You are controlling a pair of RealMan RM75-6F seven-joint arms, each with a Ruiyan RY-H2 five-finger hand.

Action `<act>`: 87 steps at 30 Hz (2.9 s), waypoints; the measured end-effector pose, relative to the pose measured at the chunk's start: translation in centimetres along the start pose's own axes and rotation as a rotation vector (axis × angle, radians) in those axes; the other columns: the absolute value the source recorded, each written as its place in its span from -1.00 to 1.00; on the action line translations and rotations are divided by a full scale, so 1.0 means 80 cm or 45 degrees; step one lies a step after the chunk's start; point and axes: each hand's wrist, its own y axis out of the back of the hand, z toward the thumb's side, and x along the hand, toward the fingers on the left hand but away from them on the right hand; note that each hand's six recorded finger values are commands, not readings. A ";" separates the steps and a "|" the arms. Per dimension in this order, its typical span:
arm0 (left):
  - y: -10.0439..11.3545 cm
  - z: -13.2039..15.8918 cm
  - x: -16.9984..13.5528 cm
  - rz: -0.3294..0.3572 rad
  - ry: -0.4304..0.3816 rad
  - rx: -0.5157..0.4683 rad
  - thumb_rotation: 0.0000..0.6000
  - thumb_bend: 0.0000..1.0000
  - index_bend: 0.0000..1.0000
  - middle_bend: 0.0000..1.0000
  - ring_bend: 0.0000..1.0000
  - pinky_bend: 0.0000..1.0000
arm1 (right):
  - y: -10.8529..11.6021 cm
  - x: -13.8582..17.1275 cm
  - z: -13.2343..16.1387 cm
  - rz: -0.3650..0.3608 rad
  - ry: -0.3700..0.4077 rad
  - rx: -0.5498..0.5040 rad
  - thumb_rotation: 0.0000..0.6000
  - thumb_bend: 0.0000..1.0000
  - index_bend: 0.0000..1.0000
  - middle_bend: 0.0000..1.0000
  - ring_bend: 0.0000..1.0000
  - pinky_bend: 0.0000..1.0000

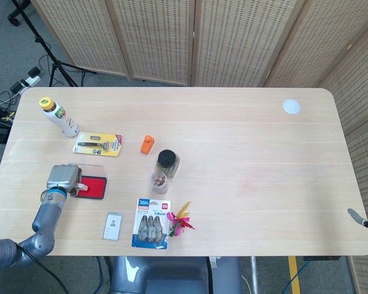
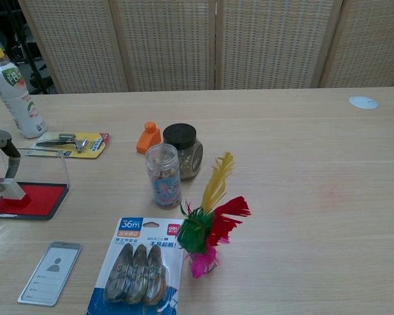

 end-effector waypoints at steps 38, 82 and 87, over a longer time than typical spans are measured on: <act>-0.024 -0.132 -0.024 -0.046 0.094 -0.059 1.00 -0.33 0.20 1.00 0.88 0.81 | -0.008 0.000 0.009 0.018 0.015 0.022 1.00 -1.00 -1.00 -1.00 -1.00 -1.00; -0.035 -0.124 -0.025 -0.070 0.084 0.008 1.00 -0.40 -0.41 0.92 0.86 0.80 | -0.004 -0.001 0.010 0.009 0.015 0.009 1.00 -1.00 -1.00 -1.00 -1.00 -1.00; -0.017 -0.127 -0.042 -0.007 0.062 0.002 1.00 -0.49 -0.61 0.46 0.49 0.70 | -0.004 -0.001 0.011 0.010 0.018 0.008 1.00 -1.00 -1.00 -1.00 -1.00 -1.00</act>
